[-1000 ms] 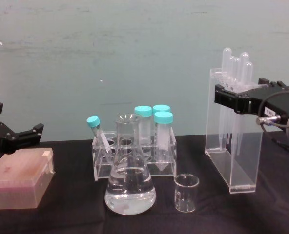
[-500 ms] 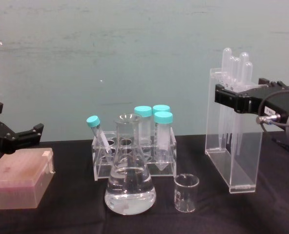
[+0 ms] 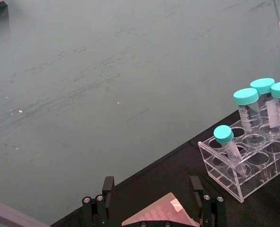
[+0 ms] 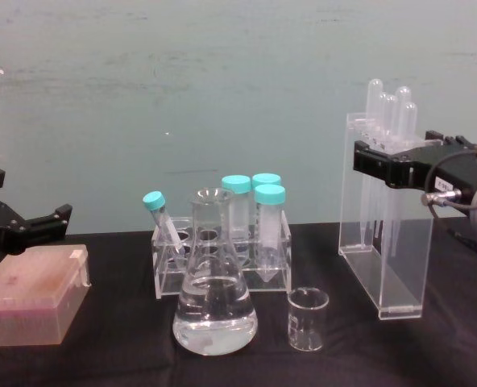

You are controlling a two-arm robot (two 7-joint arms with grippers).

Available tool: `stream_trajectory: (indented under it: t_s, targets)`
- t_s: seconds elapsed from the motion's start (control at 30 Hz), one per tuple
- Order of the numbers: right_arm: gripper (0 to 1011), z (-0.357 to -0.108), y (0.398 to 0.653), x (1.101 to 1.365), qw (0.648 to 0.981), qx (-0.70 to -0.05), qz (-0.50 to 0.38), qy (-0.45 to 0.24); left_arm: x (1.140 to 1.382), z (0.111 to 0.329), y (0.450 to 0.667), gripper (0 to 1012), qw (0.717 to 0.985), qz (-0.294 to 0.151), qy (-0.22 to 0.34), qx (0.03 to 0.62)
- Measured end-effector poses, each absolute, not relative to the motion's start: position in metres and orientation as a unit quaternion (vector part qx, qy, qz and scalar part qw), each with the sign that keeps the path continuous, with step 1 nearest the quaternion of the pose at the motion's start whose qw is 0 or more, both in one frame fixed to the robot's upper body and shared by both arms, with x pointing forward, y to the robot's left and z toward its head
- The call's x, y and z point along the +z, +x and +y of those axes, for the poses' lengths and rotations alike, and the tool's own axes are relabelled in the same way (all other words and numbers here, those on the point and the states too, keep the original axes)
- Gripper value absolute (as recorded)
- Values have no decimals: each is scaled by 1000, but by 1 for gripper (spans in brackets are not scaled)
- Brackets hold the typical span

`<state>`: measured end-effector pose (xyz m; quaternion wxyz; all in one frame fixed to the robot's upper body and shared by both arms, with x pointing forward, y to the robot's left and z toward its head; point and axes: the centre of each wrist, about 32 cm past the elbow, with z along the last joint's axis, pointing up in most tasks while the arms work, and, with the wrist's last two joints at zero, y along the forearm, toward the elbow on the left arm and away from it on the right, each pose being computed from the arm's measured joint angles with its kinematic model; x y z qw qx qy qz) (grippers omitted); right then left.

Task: Place the experimental apparatus aside using one hand.

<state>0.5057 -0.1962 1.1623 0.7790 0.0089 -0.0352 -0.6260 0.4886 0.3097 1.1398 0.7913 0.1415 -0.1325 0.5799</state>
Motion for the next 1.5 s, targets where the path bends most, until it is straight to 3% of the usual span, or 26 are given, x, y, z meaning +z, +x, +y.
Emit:
stream_trajectory:
  t_s: [1.5]
  targets:
    - [997,-196,506,1163,781,-624,-37,9,1140,310,489,1000,791,-132,142,580]
